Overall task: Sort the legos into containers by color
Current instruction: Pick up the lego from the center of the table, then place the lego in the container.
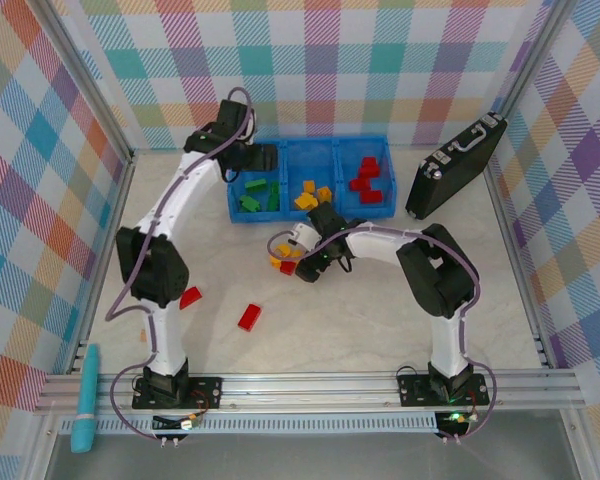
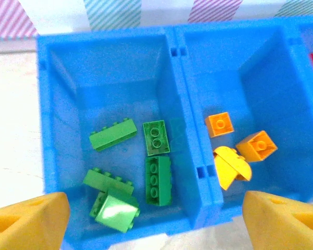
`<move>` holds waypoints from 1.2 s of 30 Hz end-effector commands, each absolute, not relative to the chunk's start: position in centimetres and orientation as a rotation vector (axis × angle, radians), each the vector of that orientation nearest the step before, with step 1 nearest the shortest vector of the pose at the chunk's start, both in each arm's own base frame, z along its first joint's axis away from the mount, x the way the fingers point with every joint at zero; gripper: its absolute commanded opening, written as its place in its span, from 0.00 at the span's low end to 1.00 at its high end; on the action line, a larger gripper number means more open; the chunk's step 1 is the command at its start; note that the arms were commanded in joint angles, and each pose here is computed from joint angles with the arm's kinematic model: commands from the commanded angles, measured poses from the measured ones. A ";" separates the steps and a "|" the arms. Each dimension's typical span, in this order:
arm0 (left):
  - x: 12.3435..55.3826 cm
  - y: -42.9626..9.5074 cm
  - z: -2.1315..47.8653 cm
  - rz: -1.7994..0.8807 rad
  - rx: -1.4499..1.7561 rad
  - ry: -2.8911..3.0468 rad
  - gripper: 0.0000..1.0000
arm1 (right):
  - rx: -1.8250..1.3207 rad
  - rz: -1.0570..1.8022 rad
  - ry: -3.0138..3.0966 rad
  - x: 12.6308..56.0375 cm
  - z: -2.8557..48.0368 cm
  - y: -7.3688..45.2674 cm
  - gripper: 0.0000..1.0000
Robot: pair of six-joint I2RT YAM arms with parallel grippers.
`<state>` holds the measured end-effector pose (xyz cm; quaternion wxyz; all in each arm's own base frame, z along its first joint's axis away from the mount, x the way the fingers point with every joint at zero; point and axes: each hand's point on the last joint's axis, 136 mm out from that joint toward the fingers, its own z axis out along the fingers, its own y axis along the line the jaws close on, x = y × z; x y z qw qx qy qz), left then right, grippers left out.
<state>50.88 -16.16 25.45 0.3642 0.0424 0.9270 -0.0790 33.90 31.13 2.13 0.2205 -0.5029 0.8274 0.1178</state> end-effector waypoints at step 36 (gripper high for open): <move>32.0 -8.9 25.3 -0.132 0.325 2.316 1.00 | -0.969 0.268 2.375 49.1 14.2 30.2 0.59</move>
